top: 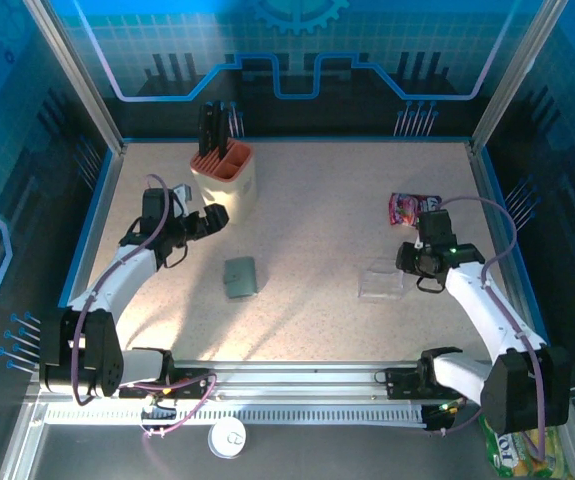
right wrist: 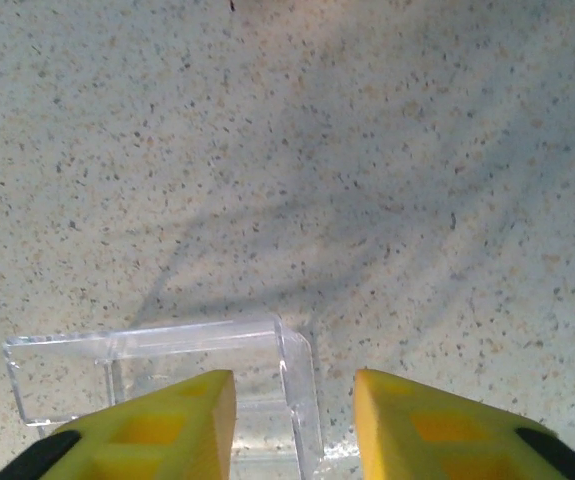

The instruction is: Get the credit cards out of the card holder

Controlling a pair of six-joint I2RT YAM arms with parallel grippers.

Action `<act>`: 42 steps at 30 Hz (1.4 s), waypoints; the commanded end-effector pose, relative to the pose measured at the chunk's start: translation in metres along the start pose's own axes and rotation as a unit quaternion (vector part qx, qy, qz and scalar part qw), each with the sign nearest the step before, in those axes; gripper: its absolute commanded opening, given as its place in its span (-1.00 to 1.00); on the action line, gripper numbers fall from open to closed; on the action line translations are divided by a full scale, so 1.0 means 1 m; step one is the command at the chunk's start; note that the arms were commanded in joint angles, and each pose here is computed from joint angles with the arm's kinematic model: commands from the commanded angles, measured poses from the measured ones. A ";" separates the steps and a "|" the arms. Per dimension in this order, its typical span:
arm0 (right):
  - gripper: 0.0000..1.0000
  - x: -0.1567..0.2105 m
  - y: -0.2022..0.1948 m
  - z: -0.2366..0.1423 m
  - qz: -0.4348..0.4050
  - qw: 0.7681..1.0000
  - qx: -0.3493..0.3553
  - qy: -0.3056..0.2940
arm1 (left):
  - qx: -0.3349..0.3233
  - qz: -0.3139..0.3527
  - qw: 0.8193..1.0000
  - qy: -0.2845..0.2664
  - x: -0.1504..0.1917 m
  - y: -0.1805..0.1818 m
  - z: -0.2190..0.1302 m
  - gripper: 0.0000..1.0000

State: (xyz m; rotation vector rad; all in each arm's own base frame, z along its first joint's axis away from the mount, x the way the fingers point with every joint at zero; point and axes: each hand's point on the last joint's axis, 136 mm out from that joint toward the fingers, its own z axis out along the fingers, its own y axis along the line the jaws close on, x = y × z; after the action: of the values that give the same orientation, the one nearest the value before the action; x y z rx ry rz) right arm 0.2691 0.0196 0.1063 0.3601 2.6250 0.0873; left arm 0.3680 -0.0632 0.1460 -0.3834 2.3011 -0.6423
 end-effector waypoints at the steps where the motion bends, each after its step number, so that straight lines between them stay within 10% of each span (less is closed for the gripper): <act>1: -0.35 0.015 0.007 0.009 -0.005 0.999 -0.016 0.032 | 0.019 -0.029 0.999 0.025 0.011 -0.006 0.002 0.99; 33: -0.85 0.017 0.006 0.032 -0.013 0.998 -0.001 0.062 | 0.013 -0.042 0.998 0.037 0.020 -0.003 0.005 0.99; 42: -0.94 -0.017 0.058 0.025 -0.046 0.998 -0.005 0.047 | -0.025 -0.048 0.995 0.079 0.039 0.012 0.006 0.97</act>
State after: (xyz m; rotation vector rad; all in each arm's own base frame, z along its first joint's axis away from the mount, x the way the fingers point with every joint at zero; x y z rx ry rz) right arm 0.2873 0.0527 0.0795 0.2508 2.7730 0.0893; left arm 0.3542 -0.0721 0.1308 -0.4806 2.3770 -0.7211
